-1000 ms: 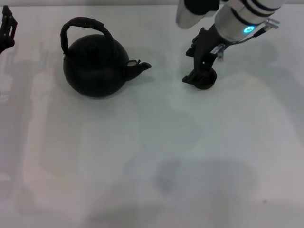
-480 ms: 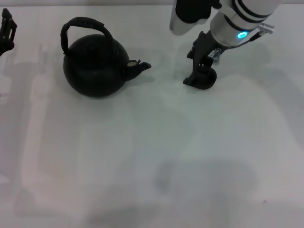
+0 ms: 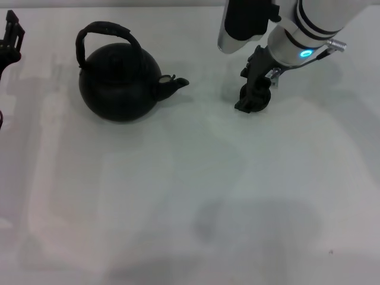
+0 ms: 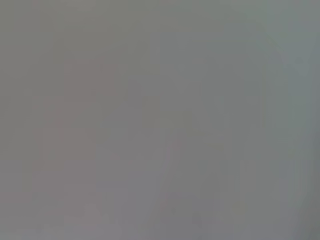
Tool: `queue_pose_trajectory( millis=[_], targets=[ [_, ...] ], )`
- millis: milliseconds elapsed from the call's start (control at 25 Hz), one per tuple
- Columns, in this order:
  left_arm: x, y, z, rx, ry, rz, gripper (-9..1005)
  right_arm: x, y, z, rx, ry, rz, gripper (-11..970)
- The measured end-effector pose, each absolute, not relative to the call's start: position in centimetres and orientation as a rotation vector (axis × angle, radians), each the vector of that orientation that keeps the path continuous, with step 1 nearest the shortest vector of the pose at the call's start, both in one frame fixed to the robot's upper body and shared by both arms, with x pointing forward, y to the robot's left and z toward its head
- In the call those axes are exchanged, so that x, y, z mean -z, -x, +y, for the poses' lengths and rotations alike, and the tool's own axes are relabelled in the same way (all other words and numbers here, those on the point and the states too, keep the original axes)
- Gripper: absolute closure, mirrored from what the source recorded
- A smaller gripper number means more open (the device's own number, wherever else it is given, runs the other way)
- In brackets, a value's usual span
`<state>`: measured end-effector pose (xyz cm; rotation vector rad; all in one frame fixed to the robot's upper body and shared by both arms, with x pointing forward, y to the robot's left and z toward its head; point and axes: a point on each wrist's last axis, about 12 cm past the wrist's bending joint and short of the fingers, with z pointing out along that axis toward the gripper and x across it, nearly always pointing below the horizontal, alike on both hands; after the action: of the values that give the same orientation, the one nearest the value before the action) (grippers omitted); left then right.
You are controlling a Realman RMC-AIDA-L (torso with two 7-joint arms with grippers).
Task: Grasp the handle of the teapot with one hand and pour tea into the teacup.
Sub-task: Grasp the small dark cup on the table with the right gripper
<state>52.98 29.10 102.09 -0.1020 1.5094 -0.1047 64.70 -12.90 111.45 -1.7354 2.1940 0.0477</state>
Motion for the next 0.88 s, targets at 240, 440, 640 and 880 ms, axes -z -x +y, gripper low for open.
queue_pose_trajectory(
  millis=[240,440,640,880],
  targets=[
    [-102.2,-53.1,28.9,0.112,0.097,1.507,302,-110.9,-64.6,-13.3,-0.033,1.736,2.208,178],
    [-102.2,-53.2,28.6,0.123,0.099,1.508,302,-110.6,-64.5,-13.7,-0.032,1.731,2.219,180],
    [-102.3,-53.4,28.5,0.125,0.096,1.504,302,-110.4,-64.4,-14.1,-0.028,1.729,2.236,182],
    [-102.4,-53.5,28.4,0.128,0.093,1.500,301,-110.6,-64.4,-14.3,-0.018,1.754,2.241,185]
  ],
)
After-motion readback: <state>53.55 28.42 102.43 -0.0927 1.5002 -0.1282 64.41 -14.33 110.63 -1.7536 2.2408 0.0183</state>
